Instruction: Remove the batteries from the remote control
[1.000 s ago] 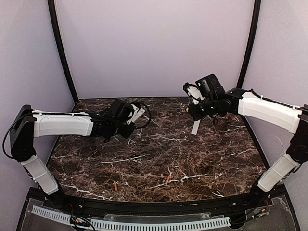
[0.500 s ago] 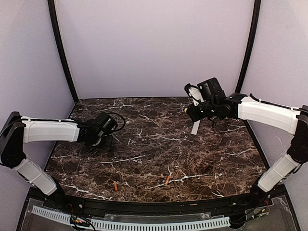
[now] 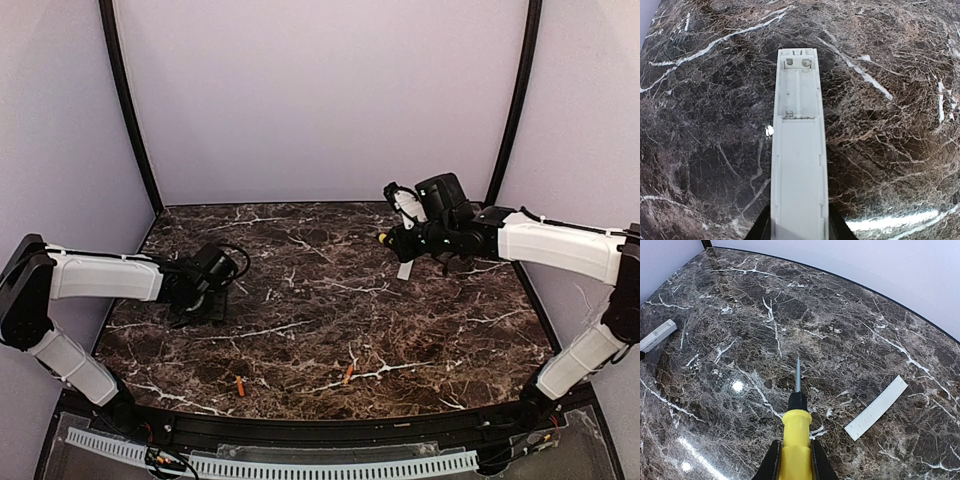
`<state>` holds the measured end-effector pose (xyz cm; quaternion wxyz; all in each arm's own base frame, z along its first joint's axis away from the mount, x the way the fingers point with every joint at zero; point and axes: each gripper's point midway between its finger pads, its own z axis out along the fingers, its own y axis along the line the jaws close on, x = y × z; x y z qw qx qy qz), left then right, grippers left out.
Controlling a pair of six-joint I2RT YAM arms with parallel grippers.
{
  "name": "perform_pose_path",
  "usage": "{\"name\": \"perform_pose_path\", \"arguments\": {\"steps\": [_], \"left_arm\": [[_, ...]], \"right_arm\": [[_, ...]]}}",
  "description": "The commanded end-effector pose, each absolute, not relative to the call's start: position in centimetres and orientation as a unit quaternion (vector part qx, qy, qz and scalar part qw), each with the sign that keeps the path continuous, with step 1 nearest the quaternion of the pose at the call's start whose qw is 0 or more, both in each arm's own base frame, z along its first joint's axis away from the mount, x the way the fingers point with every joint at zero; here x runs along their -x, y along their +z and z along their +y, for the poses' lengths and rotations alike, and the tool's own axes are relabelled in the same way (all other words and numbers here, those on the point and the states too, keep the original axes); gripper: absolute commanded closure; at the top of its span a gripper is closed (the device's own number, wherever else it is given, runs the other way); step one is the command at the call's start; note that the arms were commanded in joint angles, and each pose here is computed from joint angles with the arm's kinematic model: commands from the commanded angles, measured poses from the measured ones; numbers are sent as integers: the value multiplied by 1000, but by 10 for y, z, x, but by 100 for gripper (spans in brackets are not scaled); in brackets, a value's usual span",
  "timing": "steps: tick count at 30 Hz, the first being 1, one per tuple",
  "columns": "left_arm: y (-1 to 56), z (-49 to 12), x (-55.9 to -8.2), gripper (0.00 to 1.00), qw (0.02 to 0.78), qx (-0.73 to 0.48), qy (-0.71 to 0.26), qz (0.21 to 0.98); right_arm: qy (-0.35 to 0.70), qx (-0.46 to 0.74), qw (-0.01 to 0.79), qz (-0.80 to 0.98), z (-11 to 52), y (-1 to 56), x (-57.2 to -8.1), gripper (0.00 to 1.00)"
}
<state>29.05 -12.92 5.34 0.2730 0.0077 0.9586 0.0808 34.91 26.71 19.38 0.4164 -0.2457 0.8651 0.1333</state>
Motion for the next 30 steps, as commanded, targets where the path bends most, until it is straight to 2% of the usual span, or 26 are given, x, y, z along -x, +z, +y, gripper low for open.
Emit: {"name": "perform_pose_path", "arguments": {"steps": [1,5,8,13,16,21,23,26,30], "left_arm": [[39,-120,-273,97,244,14,82,966],[32,-114,-268,90,237,22,90,967],[27,-112,-264,79,233,28,88,968],[24,-110,-260,52,229,32,88,969],[26,-108,-258,40,231,33,88,968],[42,-107,-261,10,248,33,84,964],[55,-108,-266,3,262,31,84,961],[81,-114,-276,2,289,18,74,954],[124,-146,-299,2,339,-20,7,941]], "right_arm": [[165,238,442,849,273,210,-351,100],[179,242,443,845,278,212,-350,100],[188,243,444,842,281,213,-350,100],[194,240,445,841,283,213,-349,100],[196,239,445,840,283,212,-349,100],[200,237,448,839,283,212,-349,100],[203,233,454,836,284,215,-350,100],[233,232,458,826,292,222,-349,100],[269,208,472,814,298,238,-352,100]]}}
